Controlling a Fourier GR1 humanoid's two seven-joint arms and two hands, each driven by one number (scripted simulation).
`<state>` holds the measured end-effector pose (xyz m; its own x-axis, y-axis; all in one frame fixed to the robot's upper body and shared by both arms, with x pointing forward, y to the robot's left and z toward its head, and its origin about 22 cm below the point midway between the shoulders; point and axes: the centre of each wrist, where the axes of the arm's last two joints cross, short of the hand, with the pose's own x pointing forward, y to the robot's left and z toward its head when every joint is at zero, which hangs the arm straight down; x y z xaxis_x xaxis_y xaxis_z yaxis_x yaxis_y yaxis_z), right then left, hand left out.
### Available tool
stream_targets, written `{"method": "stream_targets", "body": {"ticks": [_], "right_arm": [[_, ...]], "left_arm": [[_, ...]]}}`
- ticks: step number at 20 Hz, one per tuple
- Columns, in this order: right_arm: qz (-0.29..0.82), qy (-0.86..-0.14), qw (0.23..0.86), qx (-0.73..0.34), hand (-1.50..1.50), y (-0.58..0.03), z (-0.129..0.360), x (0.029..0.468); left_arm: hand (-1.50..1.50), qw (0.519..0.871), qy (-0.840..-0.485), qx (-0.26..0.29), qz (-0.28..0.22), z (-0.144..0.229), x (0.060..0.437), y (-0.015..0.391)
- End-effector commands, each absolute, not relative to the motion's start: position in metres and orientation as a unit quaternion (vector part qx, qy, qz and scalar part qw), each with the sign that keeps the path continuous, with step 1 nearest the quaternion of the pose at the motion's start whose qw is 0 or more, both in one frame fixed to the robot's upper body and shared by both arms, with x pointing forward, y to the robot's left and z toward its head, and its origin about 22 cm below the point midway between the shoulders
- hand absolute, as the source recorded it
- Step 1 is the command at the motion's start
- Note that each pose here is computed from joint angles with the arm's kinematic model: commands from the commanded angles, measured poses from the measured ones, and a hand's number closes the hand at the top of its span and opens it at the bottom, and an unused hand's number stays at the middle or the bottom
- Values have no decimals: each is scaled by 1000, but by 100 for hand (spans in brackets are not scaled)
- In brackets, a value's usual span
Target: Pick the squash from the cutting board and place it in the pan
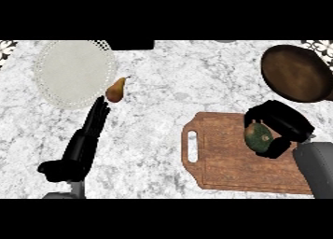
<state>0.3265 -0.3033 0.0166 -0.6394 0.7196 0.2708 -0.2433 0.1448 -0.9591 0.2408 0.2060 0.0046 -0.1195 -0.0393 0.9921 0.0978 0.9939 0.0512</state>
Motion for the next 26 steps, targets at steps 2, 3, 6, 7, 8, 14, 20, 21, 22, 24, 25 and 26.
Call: {"method": "stream_targets", "body": {"ticks": [2, 3, 6, 7, 8, 14, 20, 21, 22, 24, 25, 26], "right_arm": [[555, -641, 449, -281, 150, -319, 39, 305], [527, -653, 457, -295, 150, -321, 30, 292], [471, -701, 436, -310, 150, -313, 67, 279], [456, -712, 433, -311, 150, -316, 70, 271], [436, -721, 445, -303, 150, -319, 76, 267], [332, -733, 509, -305, 150, -335, 101, 272], [258, -728, 556, -307, 150, -366, 92, 308], [249, -729, 557, -310, 150, -378, 86, 315], [249, -732, 555, -308, 150, -367, 101, 323], [249, -721, 547, -345, 150, -382, 67, 330], [246, -727, 539, -348, 150, -387, 74, 340], [250, -724, 528, -367, 150, -384, 67, 345]], "left_arm": [[0, 669, -742, -9, -42, 5, 242, 217], [0, 668, -743, -14, -52, 11, 237, 229], [0, 668, -743, -12, -46, -1, 234, 212], [0, 660, -750, -10, -42, 2, 238, 200], [0, 663, -747, -13, -45, 3, 231, 217], [0, 660, -749, -17, -51, 12, 249, 215], [0, 660, -748, -34, -62, 22, 254, 187], [0, 658, -750, -33, -53, 16, 249, 183], [0, 659, -749, -26, -61, 6, 269, 200], [0, 662, -747, -30, -57, 6, 257, 205], [0, 656, -752, -33, -55, -6, 250, 206], [0, 658, -749, -44, -64, 7, 247, 201]]}}
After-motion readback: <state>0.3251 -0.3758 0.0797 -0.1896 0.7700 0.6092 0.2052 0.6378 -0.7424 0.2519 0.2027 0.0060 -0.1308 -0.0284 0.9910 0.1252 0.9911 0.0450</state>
